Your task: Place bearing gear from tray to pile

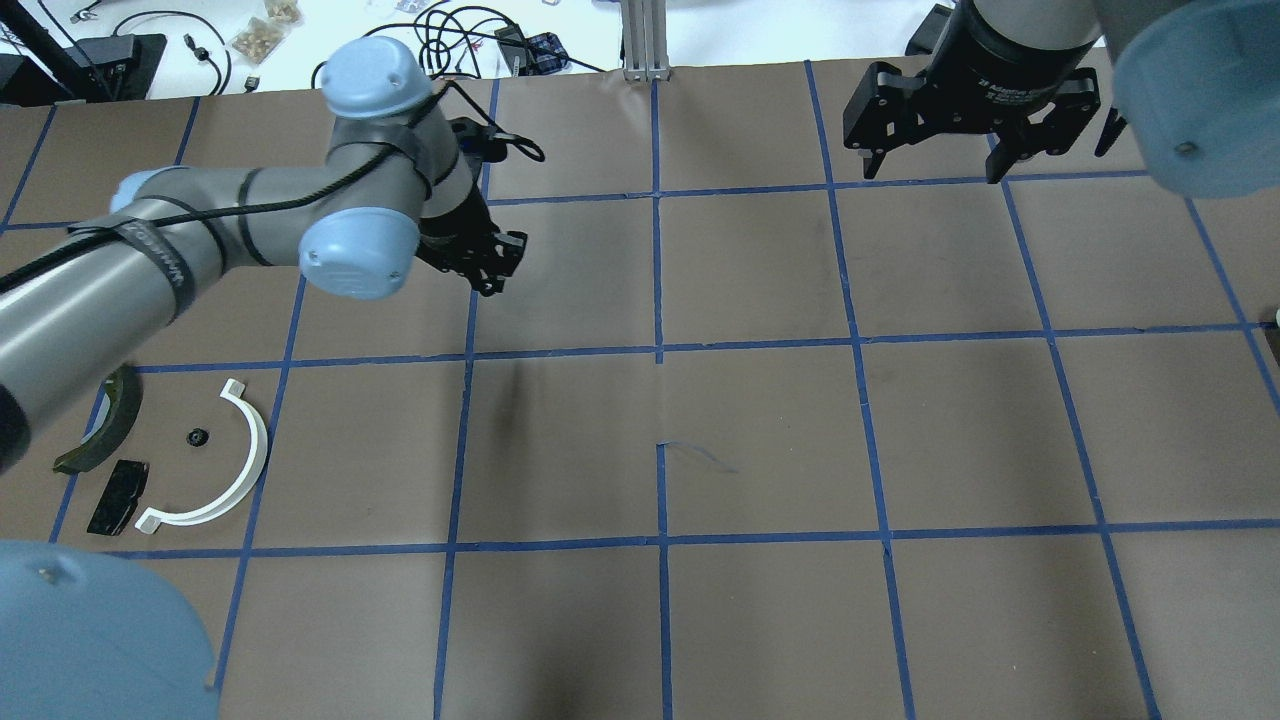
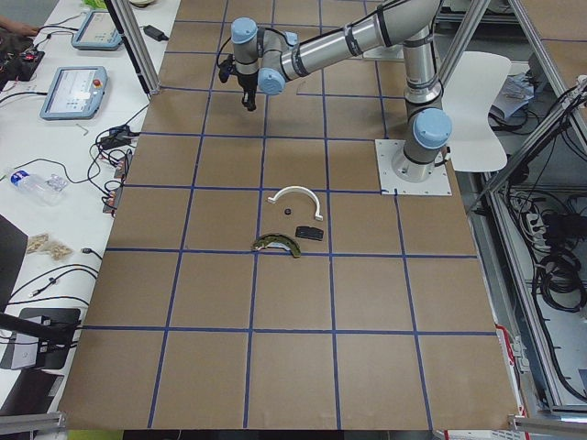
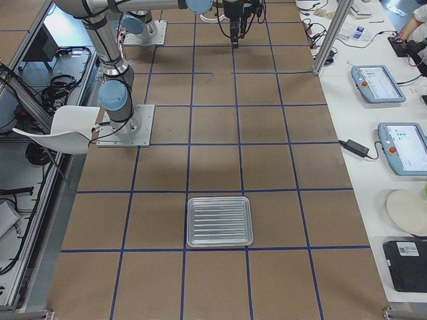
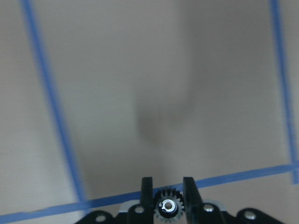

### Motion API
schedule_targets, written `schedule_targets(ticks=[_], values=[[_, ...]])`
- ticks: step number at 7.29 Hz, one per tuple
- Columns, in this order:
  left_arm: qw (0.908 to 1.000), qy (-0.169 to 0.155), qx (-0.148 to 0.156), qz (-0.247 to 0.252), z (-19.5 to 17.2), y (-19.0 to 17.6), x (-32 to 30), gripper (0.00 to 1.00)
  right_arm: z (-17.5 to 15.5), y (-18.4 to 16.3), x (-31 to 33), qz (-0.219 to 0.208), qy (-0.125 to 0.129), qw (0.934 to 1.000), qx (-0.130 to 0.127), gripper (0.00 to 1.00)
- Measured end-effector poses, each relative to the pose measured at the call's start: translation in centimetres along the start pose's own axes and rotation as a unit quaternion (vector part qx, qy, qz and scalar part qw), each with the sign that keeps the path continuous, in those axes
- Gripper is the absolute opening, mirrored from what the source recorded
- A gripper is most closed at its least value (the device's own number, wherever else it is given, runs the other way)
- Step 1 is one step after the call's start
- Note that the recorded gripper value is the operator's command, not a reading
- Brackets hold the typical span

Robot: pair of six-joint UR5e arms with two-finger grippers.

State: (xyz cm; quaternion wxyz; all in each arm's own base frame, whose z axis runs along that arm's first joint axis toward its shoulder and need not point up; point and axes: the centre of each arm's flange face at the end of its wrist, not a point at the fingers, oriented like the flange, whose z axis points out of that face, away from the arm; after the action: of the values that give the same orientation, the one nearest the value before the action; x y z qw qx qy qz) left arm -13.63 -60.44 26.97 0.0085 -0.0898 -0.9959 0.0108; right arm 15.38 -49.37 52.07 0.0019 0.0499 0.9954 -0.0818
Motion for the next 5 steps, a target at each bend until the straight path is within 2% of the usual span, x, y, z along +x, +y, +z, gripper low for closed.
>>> schedule_targets(ticks=[2, 5], values=[[0.9987, -0.019, -0.016, 0.045, -2.0, 1.5, -8.9, 0.00, 0.0, 0.0, 0.0, 0.000, 0.000, 1.0000, 0.000, 1.00], [0.9976, -0.034, -0.034, 0.050, -3.0, 6.2, -24.3, 0.00, 0.0, 0.1, 0.0, -0.001, 0.001, 1.0000, -0.001, 1.00]])
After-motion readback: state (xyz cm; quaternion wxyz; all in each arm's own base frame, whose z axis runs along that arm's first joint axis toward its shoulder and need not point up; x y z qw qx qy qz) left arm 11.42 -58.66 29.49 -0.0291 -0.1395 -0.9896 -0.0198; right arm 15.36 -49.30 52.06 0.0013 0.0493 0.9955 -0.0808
